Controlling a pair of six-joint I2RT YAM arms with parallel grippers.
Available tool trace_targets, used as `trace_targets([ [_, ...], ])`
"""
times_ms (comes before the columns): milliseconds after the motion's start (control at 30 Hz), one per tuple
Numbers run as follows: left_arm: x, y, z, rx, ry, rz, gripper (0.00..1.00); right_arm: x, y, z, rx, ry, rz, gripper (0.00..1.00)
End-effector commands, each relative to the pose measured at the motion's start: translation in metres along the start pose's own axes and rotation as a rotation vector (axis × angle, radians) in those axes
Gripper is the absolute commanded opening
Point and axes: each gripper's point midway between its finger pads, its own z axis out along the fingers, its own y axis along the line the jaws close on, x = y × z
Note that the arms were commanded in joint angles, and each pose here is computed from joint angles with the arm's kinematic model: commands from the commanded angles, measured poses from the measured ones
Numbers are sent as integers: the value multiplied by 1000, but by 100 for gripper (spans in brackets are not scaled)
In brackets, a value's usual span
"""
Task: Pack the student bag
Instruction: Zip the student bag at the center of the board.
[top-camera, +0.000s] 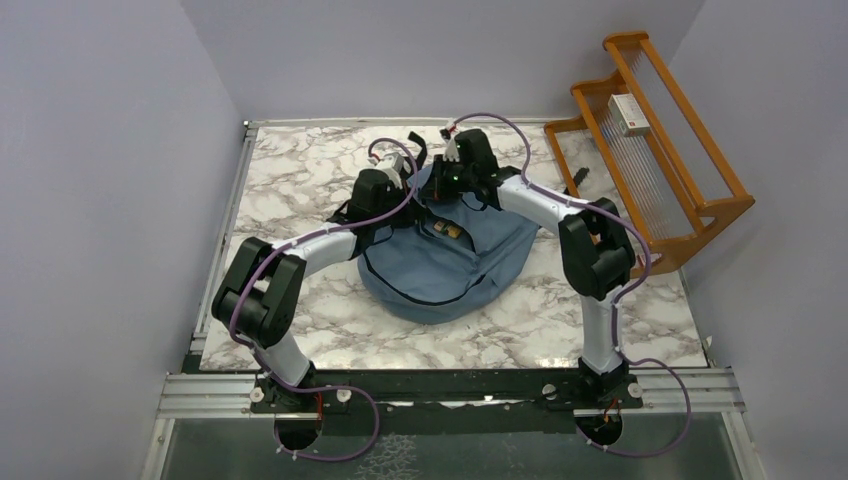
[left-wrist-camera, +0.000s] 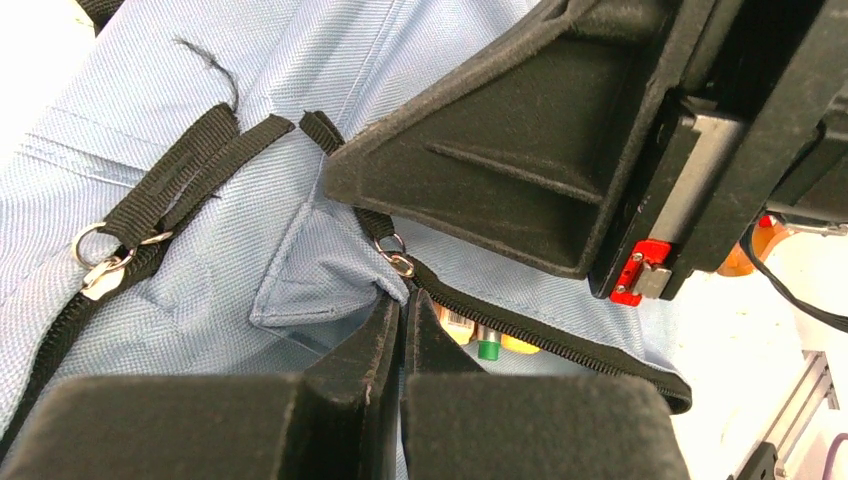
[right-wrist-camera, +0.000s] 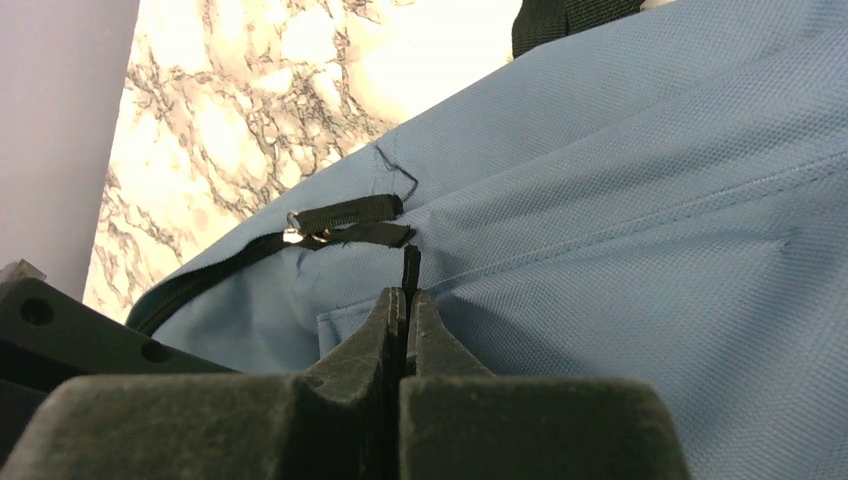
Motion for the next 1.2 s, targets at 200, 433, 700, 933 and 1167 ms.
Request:
trace_targets([
  [200,-16,-10,-35,3,-77,-84,24,-41,43,-34,-145,-219,-80,1],
  [433,-31,-5,-63,13,-133,-188,45,-45,54,-42,-197,-253,-106,0],
  [700,-58,17,-62,-52,-184,-278,59,-39,67,-56,-275,-272,-168,1],
  [933,-63,20,-43,-61,-118,-250,63,-22,87,-74,-418,-285,-275,0],
  [1167,-72,36,-46,-76,-107,29,63,-24,83,-76,-385,-297,-250,1],
])
